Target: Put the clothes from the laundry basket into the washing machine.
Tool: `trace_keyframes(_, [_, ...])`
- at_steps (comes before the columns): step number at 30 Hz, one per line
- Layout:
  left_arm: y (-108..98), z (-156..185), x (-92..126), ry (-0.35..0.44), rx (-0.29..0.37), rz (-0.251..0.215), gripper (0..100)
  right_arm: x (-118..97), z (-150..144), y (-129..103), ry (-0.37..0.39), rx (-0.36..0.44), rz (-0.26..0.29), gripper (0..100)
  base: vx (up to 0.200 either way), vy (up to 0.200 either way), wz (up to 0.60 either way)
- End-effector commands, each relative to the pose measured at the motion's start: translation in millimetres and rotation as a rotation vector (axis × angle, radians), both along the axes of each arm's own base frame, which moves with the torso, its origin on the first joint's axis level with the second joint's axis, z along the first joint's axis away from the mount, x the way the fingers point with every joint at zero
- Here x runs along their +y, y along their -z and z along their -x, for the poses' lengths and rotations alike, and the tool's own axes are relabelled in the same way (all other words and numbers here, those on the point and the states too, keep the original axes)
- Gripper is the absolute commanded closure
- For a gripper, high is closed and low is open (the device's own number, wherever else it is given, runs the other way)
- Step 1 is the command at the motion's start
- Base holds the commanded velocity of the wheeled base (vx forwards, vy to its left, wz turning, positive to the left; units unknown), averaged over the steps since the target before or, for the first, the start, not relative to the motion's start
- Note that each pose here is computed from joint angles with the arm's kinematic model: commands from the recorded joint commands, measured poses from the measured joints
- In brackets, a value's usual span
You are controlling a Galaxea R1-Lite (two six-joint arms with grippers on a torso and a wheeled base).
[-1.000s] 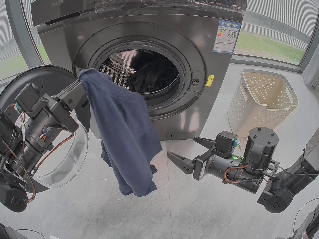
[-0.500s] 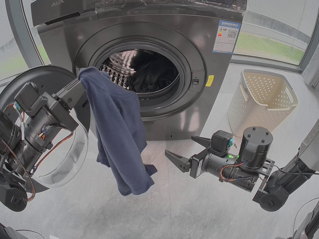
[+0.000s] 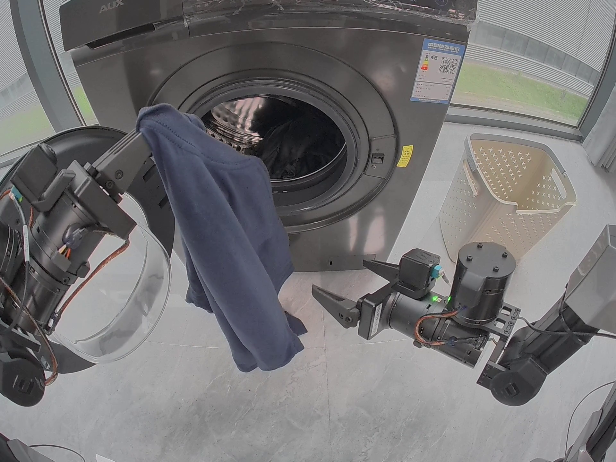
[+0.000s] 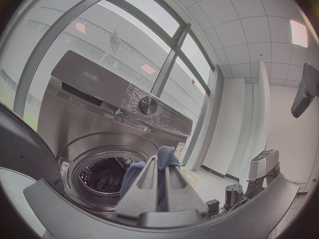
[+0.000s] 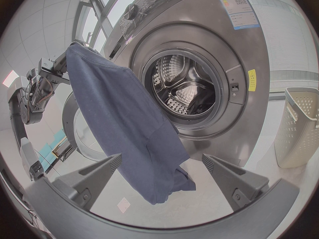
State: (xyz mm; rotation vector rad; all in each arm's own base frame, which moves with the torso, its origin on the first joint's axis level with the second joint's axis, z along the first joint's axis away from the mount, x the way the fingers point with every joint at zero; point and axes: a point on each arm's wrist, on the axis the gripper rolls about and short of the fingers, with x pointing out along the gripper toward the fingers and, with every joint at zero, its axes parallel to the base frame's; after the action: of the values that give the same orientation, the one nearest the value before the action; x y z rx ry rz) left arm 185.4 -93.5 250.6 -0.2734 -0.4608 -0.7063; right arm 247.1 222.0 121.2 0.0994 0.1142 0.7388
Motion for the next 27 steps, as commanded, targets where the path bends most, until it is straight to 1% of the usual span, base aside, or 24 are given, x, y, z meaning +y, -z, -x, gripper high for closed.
trace_keyframes(1, [-1, 1, 0, 0.000, -0.003, 0.003, 100, 3, -2, 3, -0.002, -0.001, -0.001, 0, 0.000, 0.000, 0.00])
trace_keyframes(7, [-3, 3, 1, 0.002, -0.012, 0.010, 100, 4, -4, 5, -0.004, 0.002, 0.001, 0, 0.000, 0.000, 0.00])
trace_keyframes(11, [-9, 9, 4, 0.036, -0.037, 0.009, 100, 5, -7, 10, -0.007, 0.000, 0.001, 0, 0.000, 0.000, 0.00])
trace_keyframes(14, [-8, 11, 4, 0.040, -0.037, 0.007, 100, 9, -13, 22, -0.024, 0.012, 0.010, 0, 0.000, 0.000, 0.00])
trace_keyframes(17, [-7, 11, 4, 0.042, -0.032, 0.002, 100, 13, -28, 28, -0.027, 0.000, -0.002, 0, 0.000, 0.000, 0.00])
trace_keyframes(18, [-7, 11, 4, 0.042, -0.032, 0.002, 100, 15, -32, 28, -0.029, -0.006, -0.007, 0, 0.000, 0.000, 0.00])
trace_keyframes(19, [-6, 10, 4, 0.040, -0.026, 0.001, 100, 20, -39, 27, -0.050, -0.019, -0.017, 0, 0.000, 0.000, 0.00])
trace_keyframes(21, [-6, 10, 4, 0.040, -0.026, 0.001, 100, 22, -42, 26, -0.062, -0.025, -0.021, 0, 0.000, 0.000, 0.00])
trace_keyframes(22, [-5, 10, 4, 0.038, -0.022, -0.001, 100, 26, -50, 29, -0.084, -0.024, -0.020, 0, 0.000, 0.000, 0.00])
trace_keyframes(27, [-3, 9, 4, 0.038, -0.014, -0.005, 100, 42, -60, 44, -0.106, -0.008, -0.001, 0, 0.000, 0.000, 0.00])
